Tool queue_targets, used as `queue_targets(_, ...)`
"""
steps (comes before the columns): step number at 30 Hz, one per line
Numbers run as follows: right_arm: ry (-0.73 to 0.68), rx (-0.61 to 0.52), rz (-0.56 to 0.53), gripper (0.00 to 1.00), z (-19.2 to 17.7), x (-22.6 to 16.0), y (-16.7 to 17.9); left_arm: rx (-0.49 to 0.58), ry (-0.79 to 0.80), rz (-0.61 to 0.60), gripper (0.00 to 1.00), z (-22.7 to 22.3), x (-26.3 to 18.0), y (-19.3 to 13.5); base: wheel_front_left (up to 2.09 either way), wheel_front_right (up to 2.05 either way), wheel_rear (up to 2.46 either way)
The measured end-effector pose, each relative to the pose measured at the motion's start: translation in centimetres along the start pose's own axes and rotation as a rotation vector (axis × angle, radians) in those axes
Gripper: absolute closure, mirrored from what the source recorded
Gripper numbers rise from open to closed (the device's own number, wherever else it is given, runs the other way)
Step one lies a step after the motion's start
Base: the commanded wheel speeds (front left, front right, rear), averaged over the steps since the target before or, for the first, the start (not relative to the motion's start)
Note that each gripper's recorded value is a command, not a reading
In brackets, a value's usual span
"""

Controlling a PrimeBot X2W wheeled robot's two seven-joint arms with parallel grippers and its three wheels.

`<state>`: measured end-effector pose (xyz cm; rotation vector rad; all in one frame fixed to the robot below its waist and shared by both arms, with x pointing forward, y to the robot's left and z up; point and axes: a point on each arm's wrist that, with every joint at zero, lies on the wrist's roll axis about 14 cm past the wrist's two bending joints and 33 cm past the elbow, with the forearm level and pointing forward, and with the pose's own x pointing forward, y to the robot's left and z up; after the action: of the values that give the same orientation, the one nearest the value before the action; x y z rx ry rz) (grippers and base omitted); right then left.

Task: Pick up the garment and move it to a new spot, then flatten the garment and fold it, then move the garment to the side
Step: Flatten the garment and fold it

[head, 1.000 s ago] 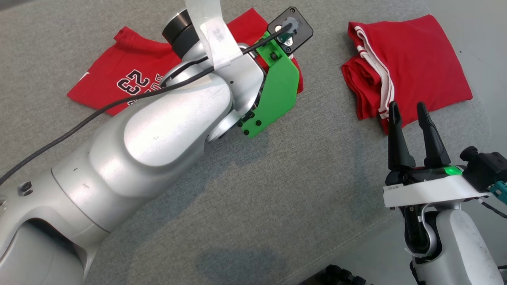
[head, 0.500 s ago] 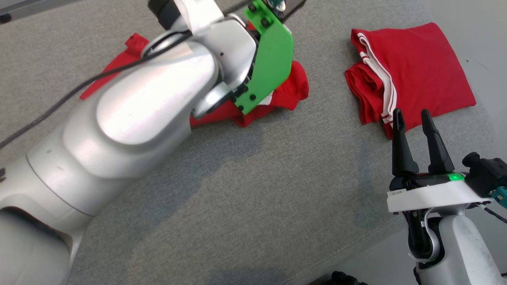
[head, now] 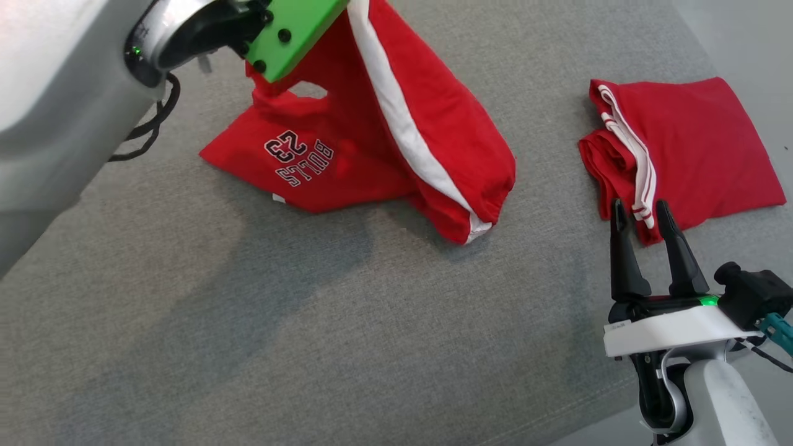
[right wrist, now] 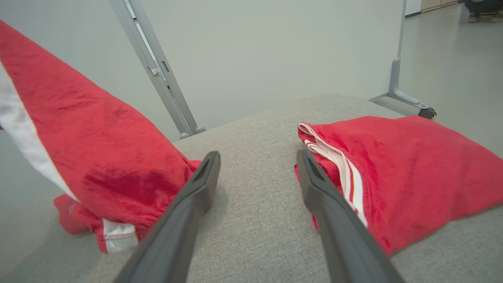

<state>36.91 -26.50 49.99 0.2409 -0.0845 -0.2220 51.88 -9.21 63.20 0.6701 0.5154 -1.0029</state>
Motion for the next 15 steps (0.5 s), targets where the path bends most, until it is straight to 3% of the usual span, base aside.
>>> queue_targets(8,0.004,0.027,0.074,0.0,-0.4,0.2,2.5,0.072,0.263,-0.019,1.0,-2.9,-7.4,-2.3,0.0,0.0,0.0)
queue_targets(15,-0.002,0.059,0.159,0.0,-0.5,1.3,5.5,-0.006,0.209,-0.128,1.0,-1.2,-10.2,-8.1,0.0,0.0,0.0)
